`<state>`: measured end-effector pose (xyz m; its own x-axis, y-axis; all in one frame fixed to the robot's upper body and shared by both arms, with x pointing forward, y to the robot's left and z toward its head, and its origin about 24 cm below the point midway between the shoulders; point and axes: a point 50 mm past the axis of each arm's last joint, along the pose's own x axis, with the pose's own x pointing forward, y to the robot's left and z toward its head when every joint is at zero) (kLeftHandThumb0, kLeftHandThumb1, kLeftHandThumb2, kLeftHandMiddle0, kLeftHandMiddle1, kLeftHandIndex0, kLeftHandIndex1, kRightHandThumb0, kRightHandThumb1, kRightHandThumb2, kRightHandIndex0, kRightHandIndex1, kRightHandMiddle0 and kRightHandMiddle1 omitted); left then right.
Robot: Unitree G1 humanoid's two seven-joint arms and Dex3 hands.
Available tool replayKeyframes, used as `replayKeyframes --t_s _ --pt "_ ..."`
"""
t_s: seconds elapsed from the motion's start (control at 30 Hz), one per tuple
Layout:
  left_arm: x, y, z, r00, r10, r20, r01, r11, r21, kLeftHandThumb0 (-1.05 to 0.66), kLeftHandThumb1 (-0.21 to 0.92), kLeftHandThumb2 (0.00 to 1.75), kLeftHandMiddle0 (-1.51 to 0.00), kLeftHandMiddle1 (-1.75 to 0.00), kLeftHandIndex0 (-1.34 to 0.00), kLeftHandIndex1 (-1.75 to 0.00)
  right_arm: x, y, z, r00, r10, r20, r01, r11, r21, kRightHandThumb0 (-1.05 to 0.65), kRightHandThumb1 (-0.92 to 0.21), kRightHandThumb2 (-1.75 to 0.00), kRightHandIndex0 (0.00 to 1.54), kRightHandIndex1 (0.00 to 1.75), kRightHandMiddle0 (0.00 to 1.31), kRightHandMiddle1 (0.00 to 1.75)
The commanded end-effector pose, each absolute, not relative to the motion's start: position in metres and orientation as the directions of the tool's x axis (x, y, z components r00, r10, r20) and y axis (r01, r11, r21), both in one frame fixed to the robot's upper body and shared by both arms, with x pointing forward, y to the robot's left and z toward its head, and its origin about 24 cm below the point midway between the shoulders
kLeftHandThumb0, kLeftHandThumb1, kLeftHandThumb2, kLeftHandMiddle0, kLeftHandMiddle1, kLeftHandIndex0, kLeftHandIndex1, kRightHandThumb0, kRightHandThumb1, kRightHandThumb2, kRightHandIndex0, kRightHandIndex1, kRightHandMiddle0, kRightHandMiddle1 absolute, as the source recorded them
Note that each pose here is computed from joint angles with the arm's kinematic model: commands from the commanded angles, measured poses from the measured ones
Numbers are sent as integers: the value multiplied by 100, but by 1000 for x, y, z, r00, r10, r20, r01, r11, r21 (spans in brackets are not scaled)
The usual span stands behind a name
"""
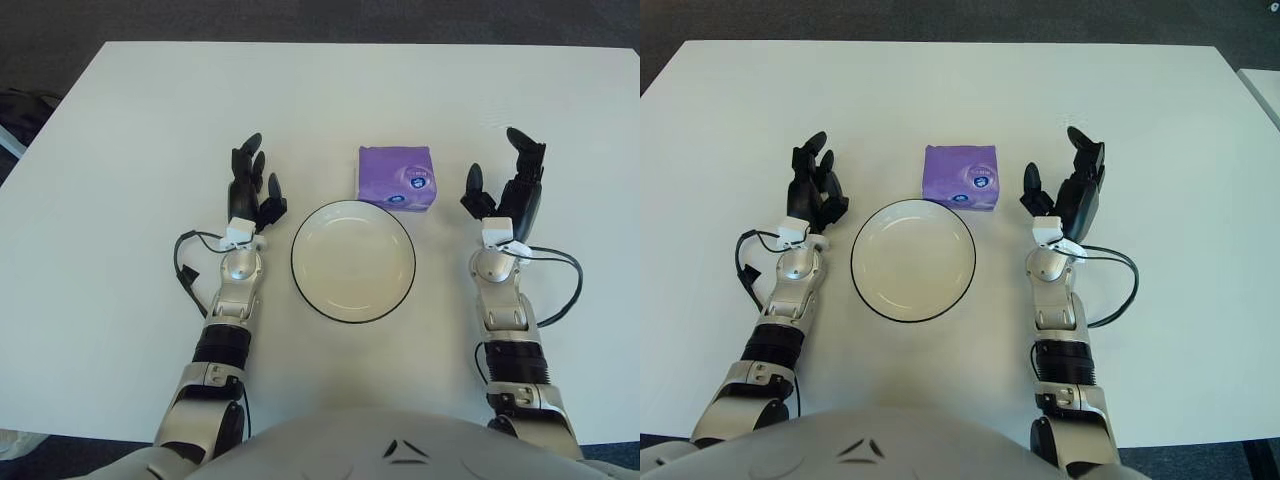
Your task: Put the tissue paper into the plate.
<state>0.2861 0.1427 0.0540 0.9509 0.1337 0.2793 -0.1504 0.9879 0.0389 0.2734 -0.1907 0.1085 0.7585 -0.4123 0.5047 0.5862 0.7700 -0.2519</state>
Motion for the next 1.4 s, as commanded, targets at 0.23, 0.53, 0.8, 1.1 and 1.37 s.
replayKeyframes --t_s 0.23,0.53,0.8,1.1,1.37 --pt "267 144 7 987 148 60 -152 986 69 -70 92 79 -37 0 0 -72 278 -182 138 761 -299 576 532 796 -289 -61 -92 -75 32 0 0 75" --pt "266 144 6 987 148 61 -152 986 63 -69 92 79 -38 0 0 -71 287 -166 153 814 -149 561 444 783 -436 -68 -92 -73 27 0 0 71" --pt "266 145 6 987 149 60 -153 987 57 -68 92 79 -38 0 0 -71 289 -160 157 869 22 495 316 744 -588 -80 -92 -68 23 0 0 62" --pt "266 145 6 987 152 53 -155 986 61 -68 92 79 -37 0 0 -70 290 -149 165 878 329 346 83 608 -790 -95 -92 -53 8 0 0 22" --pt "267 146 7 986 156 56 -160 985 71 -68 92 79 -37 0 0 -70 287 -140 173 829 483 281 53 433 -900 -104 -92 -32 0 0 0 1"
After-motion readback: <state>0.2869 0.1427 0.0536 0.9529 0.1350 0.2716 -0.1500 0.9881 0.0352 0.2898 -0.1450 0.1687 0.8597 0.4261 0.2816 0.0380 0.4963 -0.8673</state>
